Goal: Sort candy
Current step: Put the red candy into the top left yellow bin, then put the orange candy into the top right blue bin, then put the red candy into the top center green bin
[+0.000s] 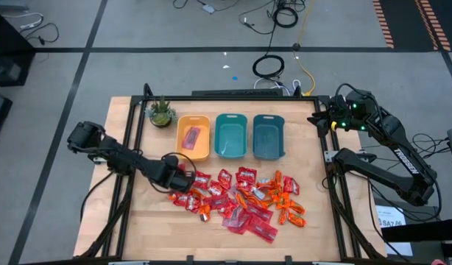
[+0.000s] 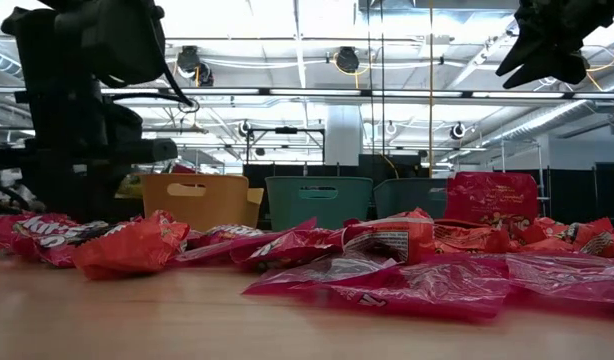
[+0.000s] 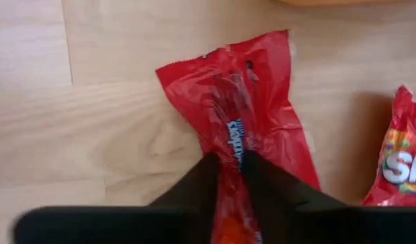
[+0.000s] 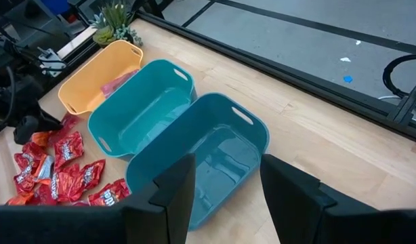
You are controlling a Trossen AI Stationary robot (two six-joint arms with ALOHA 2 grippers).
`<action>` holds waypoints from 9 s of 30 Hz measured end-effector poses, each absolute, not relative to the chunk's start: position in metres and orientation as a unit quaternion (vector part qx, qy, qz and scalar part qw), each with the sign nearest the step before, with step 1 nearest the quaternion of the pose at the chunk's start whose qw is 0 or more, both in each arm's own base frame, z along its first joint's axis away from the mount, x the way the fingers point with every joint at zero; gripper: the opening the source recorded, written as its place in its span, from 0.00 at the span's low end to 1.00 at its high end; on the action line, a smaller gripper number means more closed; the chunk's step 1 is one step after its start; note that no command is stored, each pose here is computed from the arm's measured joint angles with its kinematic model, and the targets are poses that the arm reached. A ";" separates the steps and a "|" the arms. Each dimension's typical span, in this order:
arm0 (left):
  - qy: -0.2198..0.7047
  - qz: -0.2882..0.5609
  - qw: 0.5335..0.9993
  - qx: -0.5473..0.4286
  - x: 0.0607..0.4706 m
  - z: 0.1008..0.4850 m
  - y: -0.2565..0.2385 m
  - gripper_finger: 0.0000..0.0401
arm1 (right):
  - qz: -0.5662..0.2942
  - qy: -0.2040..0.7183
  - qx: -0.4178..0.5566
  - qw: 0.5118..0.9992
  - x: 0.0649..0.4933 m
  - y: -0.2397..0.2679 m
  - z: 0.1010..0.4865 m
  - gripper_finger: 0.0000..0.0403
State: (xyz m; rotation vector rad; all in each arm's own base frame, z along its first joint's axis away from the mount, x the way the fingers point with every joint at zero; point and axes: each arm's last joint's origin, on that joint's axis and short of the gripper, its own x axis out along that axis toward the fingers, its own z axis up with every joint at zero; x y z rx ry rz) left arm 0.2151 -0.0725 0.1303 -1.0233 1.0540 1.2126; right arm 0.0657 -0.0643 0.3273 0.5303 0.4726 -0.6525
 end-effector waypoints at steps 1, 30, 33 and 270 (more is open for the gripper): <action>0.455 0.516 0.580 -0.436 0.214 0.131 -0.073 0.12 | -0.314 0.227 0.254 0.886 0.066 -0.064 0.327 0.40; 0.452 0.527 0.602 -0.394 0.163 0.274 -0.070 0.01 | -0.311 0.229 0.243 0.890 0.066 -0.065 0.328 0.40; 0.433 0.518 0.633 -0.378 0.164 0.292 -0.062 0.01 | -0.311 0.229 0.243 0.890 0.066 -0.065 0.328 0.40; 0.288 0.078 0.952 -0.075 0.138 0.242 -0.016 0.42 | -0.413 0.473 0.239 0.740 0.247 -0.067 0.308 0.33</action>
